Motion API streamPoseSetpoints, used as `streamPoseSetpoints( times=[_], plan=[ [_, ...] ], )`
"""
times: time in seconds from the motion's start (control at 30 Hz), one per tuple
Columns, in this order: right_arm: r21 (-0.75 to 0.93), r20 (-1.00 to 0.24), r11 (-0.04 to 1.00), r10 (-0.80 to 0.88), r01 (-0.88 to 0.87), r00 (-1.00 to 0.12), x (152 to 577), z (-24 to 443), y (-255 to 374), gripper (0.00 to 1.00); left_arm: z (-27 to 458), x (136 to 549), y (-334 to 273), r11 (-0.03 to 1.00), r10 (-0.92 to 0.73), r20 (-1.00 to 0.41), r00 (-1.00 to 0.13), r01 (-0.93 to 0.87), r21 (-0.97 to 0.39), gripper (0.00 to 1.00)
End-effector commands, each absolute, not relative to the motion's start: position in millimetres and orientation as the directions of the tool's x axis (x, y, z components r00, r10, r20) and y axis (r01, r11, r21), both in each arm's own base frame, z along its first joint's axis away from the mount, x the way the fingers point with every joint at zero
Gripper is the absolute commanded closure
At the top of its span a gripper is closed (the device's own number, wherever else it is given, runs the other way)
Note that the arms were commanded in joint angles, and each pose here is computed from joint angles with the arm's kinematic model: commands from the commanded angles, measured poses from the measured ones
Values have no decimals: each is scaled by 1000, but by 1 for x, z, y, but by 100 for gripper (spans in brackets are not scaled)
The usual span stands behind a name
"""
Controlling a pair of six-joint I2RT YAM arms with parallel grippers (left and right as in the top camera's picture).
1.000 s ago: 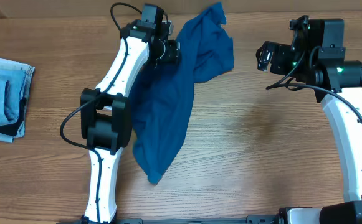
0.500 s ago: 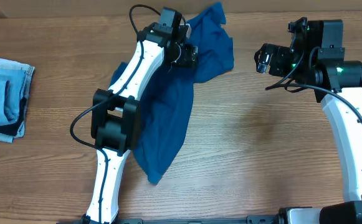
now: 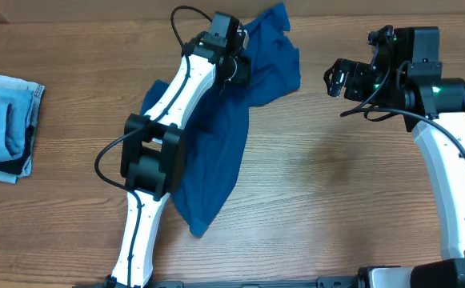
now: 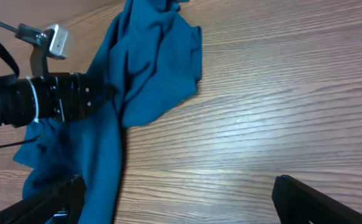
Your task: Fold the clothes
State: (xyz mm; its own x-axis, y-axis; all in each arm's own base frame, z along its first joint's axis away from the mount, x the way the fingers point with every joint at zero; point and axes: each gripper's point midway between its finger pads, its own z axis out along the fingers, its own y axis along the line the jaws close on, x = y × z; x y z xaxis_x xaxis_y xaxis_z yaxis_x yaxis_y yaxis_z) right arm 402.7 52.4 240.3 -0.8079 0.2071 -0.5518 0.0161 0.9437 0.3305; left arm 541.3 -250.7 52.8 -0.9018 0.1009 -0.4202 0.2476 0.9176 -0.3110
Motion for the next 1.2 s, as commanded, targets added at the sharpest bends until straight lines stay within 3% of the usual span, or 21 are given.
streamPoseSetpoints(
  times=[0.0, 0.17, 0.2, 0.27, 0.3, 0.33, 0.47, 0.6, 0.67, 0.77, 0.87, 1.03, 1.17],
  plan=[
    [352, -560, 936, 221, 13, -798, 402, 249, 55, 0, 33, 538, -247, 935, 100, -392, -915, 221, -278, 62],
    [352, -567, 936, 221, 10, -793, 401, 253, 55, 0, 25, 534, -231, 966, 102, -370, -923, 182, -185, 58],
    [352, -567, 936, 221, 9, -793, 401, 253, 55, 0, 25, 534, -231, 966, 102, -370, -923, 182, -185, 61],
    [352, -567, 936, 222, 10, -793, 400, 253, 55, 0, 25, 534, -231, 966, 102, -370, -923, 182, -186, 73],
    [354, -566, 935, 225, 12, -793, 400, 254, 55, 0, 25, 533, -231, 965, 103, -367, -924, 182, -187, 88],
    [354, -564, 935, 225, 13, -794, 399, 254, 55, 0, 25, 531, -234, 961, 106, -360, -927, 188, -202, 96],
    [353, -569, 935, 225, 12, -791, 397, 257, 54, 0, 40, 519, -250, 917, 182, -348, -920, 286, -277, 96],
    [249, -631, 962, 247, 109, -736, 398, 269, 21, 0, 118, 506, -280, 831, 240, -417, -877, 408, -379, 96],
    [218, -712, 958, 288, 188, -641, 397, 303, -14, 0, 159, 480, -316, 757, 311, -458, -833, 508, -410, 96],
    [254, -768, 944, 328, 209, -550, 392, 337, -35, 0, 178, 428, -371, 663, 439, -471, -765, 629, -405, 96],
    [282, -764, 936, 352, 210, -541, 387, 341, -39, 0, 167, 351, -429, 550, 607, -425, -671, 742, -385, 96],
    [282, -762, 936, 352, 211, -544, 387, 340, -38, 0, 141, 249, -478, 444, 782, -343, -520, 852, -279, 94],
    [280, -764, 936, 353, 215, -541, 387, 340, -40, 0, 132, 237, -468, 466, 828, -285, -483, 875, -130, 89]
  ],
)
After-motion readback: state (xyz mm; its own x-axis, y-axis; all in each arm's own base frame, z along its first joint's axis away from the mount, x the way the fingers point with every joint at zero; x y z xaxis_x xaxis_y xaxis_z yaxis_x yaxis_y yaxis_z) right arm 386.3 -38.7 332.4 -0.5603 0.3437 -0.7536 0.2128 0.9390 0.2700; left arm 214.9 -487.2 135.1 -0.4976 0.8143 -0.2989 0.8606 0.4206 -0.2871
